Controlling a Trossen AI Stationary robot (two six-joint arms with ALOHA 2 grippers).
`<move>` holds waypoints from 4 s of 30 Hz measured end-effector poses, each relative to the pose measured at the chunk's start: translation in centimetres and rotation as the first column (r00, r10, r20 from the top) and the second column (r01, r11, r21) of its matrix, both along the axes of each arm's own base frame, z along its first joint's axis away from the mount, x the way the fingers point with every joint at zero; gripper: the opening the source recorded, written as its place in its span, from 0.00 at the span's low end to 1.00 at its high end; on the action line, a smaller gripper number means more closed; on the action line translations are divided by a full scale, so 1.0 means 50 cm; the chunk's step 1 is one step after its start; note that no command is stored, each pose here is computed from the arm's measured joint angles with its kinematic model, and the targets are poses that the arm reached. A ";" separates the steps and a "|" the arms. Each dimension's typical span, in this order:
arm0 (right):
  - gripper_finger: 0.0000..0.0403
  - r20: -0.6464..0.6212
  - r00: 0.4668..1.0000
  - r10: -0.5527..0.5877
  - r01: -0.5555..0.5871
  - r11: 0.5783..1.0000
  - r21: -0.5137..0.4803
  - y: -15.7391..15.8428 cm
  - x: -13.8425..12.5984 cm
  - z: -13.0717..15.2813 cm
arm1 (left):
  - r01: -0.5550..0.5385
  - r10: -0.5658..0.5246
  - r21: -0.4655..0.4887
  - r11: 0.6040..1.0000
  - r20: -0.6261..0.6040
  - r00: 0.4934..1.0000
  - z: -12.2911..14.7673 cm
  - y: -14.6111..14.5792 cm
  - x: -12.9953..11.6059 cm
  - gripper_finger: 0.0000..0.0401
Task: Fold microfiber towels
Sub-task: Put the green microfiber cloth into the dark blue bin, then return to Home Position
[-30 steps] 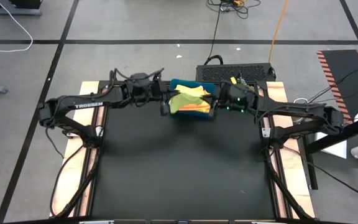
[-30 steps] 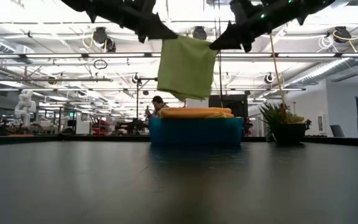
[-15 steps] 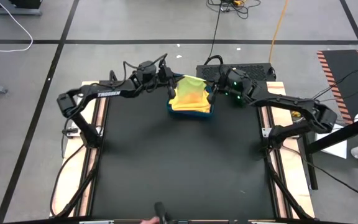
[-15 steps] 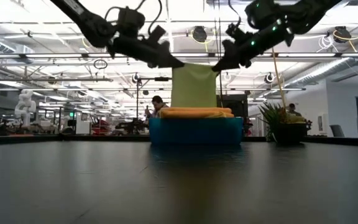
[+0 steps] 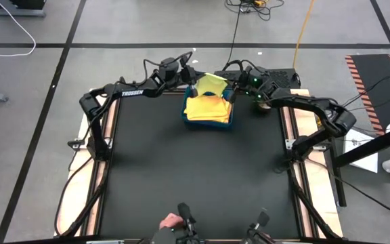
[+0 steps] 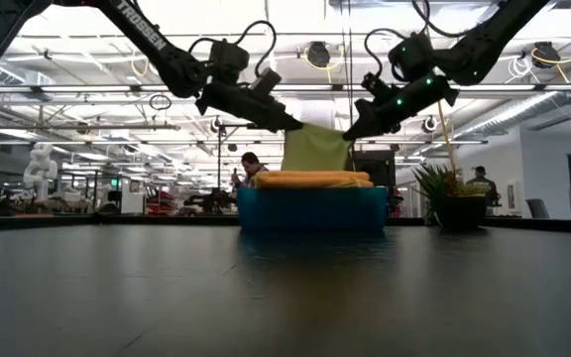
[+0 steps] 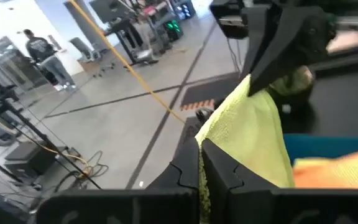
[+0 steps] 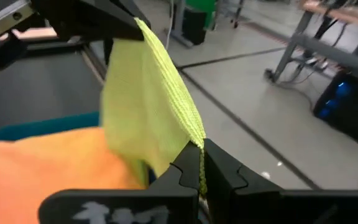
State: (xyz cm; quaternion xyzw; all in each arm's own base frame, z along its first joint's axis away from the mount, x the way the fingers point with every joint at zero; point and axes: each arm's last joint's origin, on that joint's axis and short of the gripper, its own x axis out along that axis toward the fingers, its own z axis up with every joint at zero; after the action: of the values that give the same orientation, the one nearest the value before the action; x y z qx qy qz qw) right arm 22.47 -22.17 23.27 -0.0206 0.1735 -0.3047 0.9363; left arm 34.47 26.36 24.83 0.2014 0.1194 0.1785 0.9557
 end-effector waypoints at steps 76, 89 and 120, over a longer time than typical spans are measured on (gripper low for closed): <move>0.41 -0.080 0.961 0.264 -0.233 0.933 0.275 0.121 0.054 -0.110 | -0.044 -0.055 -0.254 0.966 -0.373 0.926 -0.045 -0.195 0.060 0.30; 0.41 0.088 0.885 0.457 -0.445 0.886 -0.128 0.278 -0.061 0.096 | 0.123 -0.139 -0.184 0.975 -0.075 0.987 0.286 -0.367 -0.164 0.05; 0.41 0.363 0.850 0.382 -0.306 0.918 -0.251 0.372 -0.256 -0.057 | 0.190 -0.039 -0.319 0.929 0.426 0.904 -0.040 -0.504 -0.531 0.01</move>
State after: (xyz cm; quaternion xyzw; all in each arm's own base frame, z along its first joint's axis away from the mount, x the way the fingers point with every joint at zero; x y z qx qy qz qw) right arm 9.64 -3.56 20.40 -0.0742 -0.0593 -0.1437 0.9851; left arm 7.90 1.14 22.83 -0.0088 -0.0669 0.1354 0.9885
